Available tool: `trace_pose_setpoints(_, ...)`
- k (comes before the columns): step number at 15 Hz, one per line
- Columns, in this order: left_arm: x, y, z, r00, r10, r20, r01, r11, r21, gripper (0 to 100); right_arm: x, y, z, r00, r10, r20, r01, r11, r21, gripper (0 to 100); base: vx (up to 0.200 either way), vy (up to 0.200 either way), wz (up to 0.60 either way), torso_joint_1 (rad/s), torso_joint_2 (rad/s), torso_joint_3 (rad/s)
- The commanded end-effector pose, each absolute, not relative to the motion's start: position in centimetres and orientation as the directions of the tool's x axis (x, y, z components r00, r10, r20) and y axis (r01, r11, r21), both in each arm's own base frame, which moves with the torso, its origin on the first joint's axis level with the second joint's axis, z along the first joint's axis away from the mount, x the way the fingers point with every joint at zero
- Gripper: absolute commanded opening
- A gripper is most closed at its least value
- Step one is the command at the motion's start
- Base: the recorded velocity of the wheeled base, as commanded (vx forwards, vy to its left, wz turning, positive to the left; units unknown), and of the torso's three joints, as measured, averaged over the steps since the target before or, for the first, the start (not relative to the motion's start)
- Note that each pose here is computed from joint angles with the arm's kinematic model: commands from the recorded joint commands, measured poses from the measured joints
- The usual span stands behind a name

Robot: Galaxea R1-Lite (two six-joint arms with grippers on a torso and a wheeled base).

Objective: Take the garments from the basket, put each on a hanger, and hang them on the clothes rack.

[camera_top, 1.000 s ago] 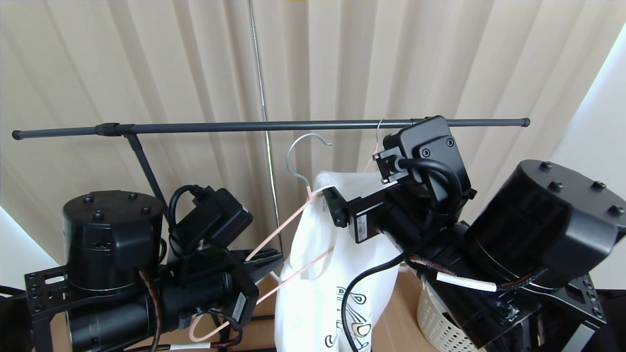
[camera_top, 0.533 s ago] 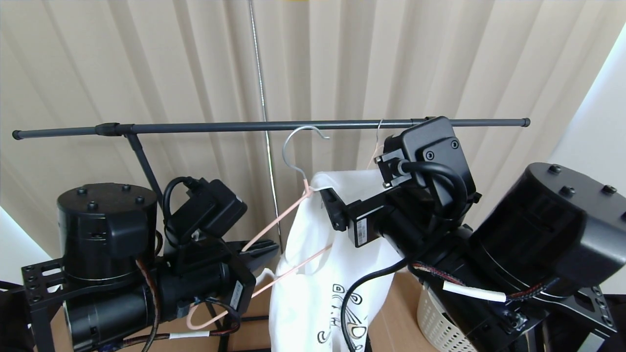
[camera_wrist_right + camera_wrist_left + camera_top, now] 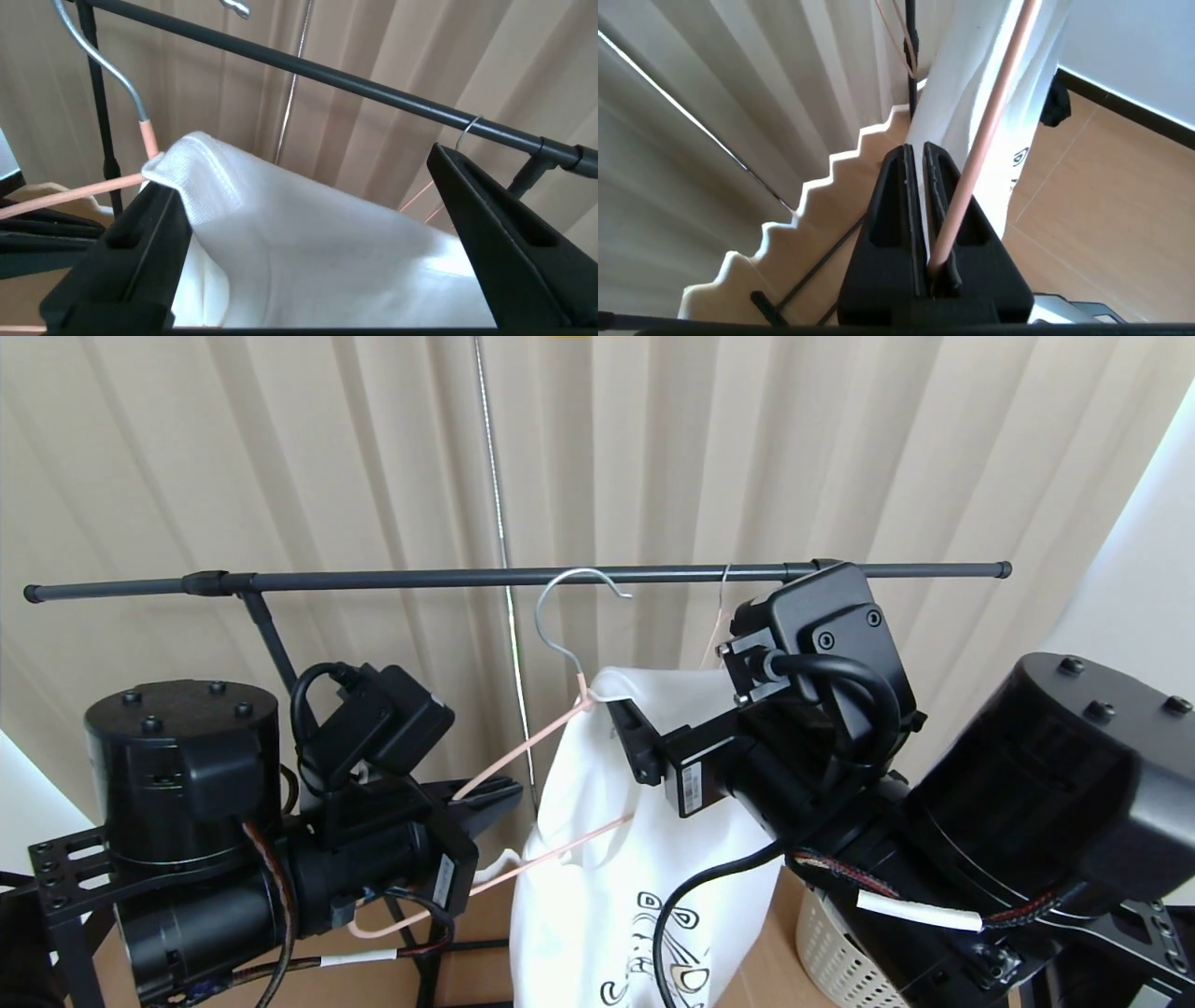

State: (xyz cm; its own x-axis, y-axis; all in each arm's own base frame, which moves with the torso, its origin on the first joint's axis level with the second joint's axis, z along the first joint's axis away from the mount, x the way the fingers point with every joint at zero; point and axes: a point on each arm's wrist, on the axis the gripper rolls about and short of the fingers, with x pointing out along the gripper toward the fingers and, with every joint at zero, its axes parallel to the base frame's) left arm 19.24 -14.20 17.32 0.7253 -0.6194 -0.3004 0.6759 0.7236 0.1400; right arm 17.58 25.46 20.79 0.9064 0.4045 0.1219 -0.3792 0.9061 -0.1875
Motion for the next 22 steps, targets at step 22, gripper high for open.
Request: trace_pose_setpoints(22, 22.4, -14.2, 16.5, 0.821, -0.525, -0.225, 0.563, 0.809, 0.166, 0, 17.5, 25.3, 20.6, 0.91, 0.408, 0.069, -0.384, 0.895, -0.228, 100, 0.0, 0.0, 0.0, 0.0, 0.0, 0.0)
